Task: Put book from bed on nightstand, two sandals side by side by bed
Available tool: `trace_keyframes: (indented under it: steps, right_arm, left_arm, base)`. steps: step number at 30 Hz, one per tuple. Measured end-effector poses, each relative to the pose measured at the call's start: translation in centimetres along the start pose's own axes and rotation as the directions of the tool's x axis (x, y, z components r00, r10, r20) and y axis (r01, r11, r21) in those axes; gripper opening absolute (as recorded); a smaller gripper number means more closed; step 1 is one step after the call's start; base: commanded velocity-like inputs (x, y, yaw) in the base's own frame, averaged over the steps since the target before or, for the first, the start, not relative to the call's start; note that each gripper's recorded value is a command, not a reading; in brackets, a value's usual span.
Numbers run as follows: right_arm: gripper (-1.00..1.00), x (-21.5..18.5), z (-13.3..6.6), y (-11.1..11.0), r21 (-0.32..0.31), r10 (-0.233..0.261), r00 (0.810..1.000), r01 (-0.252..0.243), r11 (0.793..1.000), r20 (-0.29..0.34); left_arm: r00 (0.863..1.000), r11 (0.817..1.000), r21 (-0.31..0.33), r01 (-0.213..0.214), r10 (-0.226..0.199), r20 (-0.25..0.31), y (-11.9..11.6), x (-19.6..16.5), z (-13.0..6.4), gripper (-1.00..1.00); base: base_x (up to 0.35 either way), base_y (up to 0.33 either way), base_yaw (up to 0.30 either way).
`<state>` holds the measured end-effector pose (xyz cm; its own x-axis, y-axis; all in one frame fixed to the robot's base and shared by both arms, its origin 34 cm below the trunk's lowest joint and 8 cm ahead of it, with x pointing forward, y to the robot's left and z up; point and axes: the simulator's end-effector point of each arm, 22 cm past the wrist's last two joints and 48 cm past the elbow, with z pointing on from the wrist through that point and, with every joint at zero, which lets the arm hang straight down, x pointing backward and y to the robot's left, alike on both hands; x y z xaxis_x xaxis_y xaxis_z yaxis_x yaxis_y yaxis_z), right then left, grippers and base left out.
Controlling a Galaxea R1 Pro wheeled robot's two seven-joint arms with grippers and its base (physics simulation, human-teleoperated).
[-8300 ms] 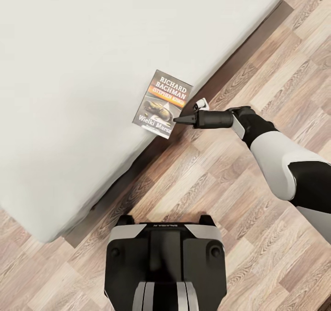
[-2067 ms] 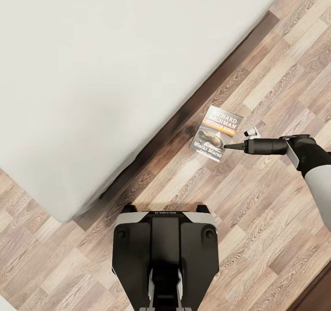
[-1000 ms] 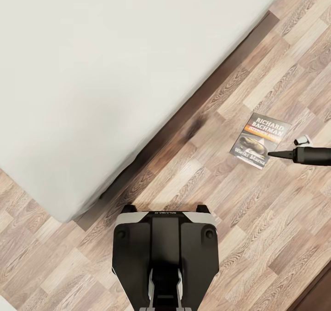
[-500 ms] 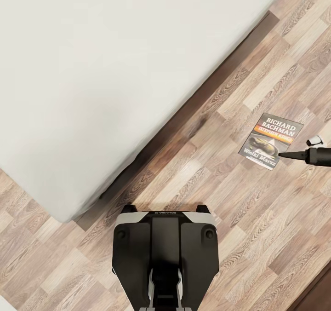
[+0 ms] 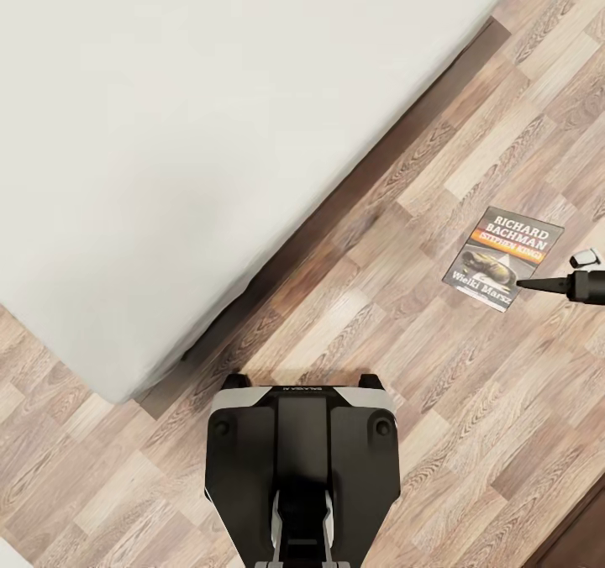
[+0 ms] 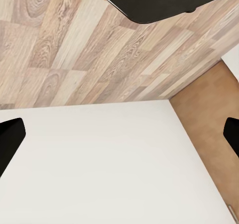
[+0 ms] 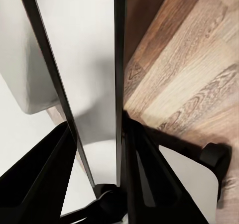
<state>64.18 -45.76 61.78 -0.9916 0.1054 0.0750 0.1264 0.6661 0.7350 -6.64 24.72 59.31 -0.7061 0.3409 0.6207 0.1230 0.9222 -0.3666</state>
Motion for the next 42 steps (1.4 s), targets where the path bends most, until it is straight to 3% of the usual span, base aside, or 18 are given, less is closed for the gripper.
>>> trace_keyframes:
  steps: [18, 42]
  right_arm:
    - [-1.0, 0.15, 0.03, -0.09, 0.002, 0.003, 1.0, -0.003, 1.0, -0.003]
    - [-1.0, -0.22, -0.59, 0.34, -0.001, 0.0, 1.0, 0.0, 1.0, 0.013]
  left_arm:
    - [1.0, 1.0, 0.0, -0.001, 0.001, -0.002, 0.0, 0.05, 0.0, 1.0]
    - [1.0, 1.0, -0.004, -0.003, 0.003, 0.01, 0.13, -0.43, -0.19, 1.0]
  base:
    - [-0.172, 0.008, 0.0]
    - [-0.015, 0.003, 0.0]
